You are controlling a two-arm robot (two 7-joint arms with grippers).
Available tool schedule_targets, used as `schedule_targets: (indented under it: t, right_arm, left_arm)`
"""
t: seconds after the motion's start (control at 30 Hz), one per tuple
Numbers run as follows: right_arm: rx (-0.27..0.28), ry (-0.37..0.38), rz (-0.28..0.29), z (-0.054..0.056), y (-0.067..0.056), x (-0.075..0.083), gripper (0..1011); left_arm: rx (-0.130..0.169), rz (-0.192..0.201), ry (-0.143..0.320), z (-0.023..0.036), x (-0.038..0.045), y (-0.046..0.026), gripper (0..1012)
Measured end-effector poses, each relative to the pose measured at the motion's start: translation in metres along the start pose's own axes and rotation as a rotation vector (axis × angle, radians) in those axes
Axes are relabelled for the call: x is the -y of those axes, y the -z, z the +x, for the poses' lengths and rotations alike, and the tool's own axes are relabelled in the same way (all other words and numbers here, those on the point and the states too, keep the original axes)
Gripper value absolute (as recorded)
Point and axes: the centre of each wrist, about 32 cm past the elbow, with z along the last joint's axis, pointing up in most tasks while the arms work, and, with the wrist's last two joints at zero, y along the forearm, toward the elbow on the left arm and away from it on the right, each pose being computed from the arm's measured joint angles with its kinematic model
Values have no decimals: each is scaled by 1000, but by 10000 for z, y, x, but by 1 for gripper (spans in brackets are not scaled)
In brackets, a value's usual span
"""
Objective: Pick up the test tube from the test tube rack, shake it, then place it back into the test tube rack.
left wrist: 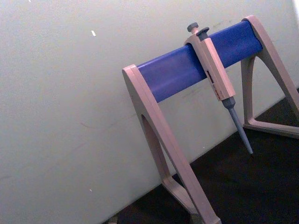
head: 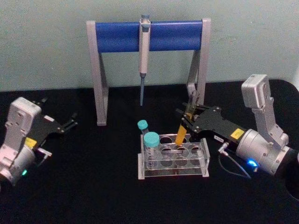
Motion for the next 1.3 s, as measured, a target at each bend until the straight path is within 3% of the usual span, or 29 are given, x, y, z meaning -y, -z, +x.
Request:
schedule_targets:
  t: [1.3]
  right_arm:
    - [-7, 1, -72, 33, 156, -111, 226]
  left_arm:
    - [0, 0, 0, 0, 0, 0, 1001]
